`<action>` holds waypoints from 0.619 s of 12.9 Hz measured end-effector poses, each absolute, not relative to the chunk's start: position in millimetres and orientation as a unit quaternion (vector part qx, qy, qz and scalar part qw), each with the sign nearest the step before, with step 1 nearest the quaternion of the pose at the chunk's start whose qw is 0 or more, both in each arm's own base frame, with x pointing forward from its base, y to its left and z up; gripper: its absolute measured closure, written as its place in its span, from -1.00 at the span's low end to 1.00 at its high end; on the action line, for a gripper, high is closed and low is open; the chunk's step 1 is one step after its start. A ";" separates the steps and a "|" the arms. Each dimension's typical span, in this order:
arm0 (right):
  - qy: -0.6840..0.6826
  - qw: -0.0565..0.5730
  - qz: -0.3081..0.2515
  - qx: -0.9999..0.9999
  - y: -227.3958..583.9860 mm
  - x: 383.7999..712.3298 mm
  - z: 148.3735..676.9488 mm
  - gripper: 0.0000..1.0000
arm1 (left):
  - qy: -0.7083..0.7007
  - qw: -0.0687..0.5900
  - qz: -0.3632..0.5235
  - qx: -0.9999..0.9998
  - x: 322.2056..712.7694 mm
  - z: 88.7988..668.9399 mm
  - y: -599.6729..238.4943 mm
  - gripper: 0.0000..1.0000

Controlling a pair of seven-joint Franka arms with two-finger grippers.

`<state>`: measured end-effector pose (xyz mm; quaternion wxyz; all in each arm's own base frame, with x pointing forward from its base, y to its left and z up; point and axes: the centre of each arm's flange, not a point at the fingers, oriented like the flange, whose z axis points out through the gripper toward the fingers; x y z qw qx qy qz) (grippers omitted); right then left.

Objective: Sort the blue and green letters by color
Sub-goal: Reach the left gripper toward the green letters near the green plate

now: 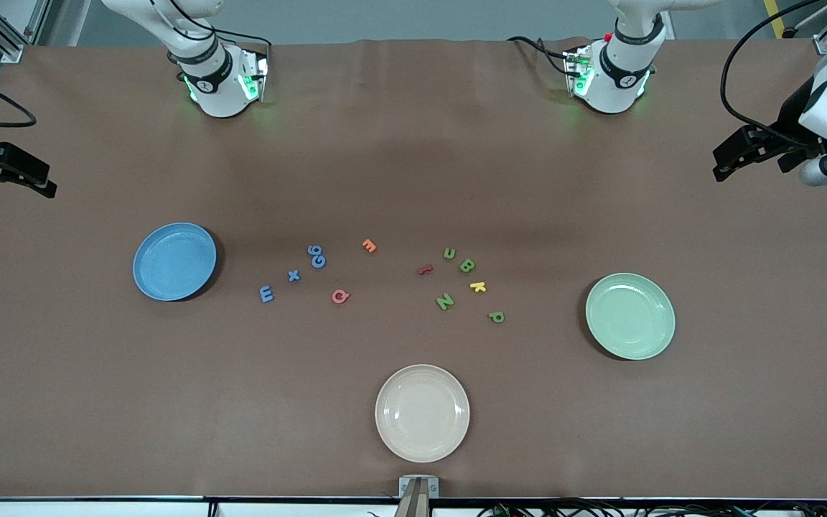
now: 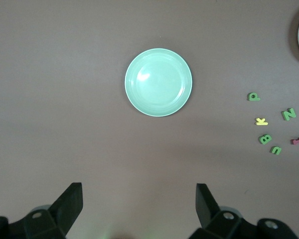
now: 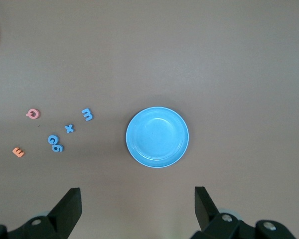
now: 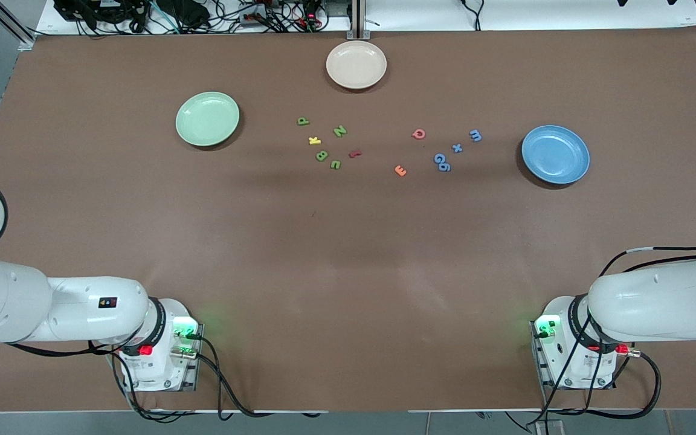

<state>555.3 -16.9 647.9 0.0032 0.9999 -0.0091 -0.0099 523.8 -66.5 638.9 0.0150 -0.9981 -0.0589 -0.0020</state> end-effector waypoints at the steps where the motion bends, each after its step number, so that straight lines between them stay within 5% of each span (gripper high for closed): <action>1: -0.009 0.003 -0.010 1.000 -16.8 555.3 647.9 -1.00 | -0.059 0.015 -0.002 -0.998 523.8 638.8 -66.5 -1.00; 8: -0.009 0.003 -0.010 1.000 -16.7 555.3 647.9 -1.00 | -0.051 0.016 0.032 -0.998 546.2 601.0 -89.0 -1.00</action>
